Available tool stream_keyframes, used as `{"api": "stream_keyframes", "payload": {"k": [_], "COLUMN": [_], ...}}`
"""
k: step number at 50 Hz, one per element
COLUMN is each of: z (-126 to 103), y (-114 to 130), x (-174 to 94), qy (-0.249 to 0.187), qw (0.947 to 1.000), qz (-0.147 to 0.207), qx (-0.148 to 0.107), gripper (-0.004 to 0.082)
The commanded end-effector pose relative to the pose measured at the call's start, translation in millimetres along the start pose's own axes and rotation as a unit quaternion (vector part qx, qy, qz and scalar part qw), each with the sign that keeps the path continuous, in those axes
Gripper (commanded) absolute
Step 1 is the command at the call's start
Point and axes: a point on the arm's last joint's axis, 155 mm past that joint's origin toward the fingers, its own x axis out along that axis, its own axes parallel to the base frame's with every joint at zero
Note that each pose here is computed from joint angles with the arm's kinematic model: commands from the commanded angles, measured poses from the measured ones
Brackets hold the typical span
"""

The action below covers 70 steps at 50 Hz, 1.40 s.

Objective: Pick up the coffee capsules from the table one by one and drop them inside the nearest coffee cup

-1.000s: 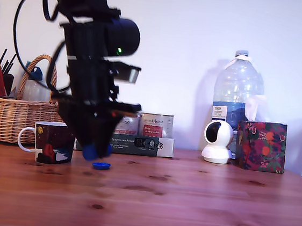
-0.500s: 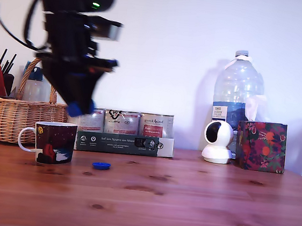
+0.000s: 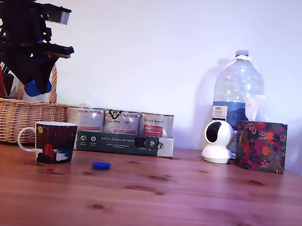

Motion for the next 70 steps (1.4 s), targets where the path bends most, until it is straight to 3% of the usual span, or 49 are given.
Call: {"api": "stream_keyframes", "payload": {"k": [1, 8, 17, 32, 53, 70], "z": [7, 7, 7, 27, 3, 8], "y": [1, 1, -2, -3, -10, -12], "x": [-6, -4, 9, 28, 73, 78], "qy": [-0.012, -0.011, 0.006, 0.049, 0.151, 0.143], "qw": [0.9999, 0.9997, 0.9998, 0.9986, 0.9880, 0.9890], "qz": [0.000, 0.000, -0.005, -0.010, -0.025, -0.030], "qx": [-0.009, -0.022, -0.020, -0.015, -0.018, -0.020], "gripper": [0.0231, 0.0231, 0.0231, 0.0231, 0.0230, 0.0230]}}
